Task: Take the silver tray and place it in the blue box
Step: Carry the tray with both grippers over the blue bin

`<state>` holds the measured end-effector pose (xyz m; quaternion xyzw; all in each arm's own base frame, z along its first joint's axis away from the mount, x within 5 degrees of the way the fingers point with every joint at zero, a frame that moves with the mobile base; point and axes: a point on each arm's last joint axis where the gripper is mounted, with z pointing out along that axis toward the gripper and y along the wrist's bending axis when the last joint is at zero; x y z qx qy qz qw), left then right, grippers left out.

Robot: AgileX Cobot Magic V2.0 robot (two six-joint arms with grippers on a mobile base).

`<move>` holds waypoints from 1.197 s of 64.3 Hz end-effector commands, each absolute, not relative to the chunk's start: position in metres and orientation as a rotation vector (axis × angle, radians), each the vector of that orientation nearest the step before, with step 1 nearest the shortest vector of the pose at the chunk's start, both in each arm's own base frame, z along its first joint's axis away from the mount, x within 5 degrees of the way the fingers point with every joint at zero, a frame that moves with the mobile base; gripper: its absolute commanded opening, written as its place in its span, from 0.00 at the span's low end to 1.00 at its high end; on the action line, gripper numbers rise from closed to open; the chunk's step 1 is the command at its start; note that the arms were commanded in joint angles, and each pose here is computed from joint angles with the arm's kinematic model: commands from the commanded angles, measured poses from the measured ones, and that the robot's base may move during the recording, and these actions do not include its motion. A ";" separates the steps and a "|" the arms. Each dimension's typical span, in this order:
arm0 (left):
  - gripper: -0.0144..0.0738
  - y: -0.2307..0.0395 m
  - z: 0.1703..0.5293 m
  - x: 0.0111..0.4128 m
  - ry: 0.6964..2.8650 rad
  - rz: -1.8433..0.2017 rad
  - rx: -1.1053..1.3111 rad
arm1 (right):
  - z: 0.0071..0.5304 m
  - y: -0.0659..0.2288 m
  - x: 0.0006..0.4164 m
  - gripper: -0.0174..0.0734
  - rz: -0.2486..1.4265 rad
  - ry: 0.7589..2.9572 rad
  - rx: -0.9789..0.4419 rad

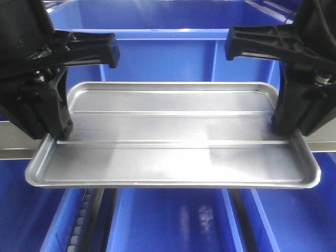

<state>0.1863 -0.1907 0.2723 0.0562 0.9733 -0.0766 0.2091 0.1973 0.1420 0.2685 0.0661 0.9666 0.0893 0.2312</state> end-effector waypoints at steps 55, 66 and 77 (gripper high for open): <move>0.16 -0.188 0.287 0.186 2.652 -0.235 0.157 | 0.284 0.139 0.199 0.25 0.261 2.583 0.156; 0.16 -0.189 0.288 0.186 2.651 -0.237 0.157 | 0.284 0.139 0.200 0.25 0.268 2.577 0.154; 0.16 -0.188 0.287 0.186 2.652 -0.235 0.157 | 0.284 0.139 0.200 0.25 0.268 2.578 0.154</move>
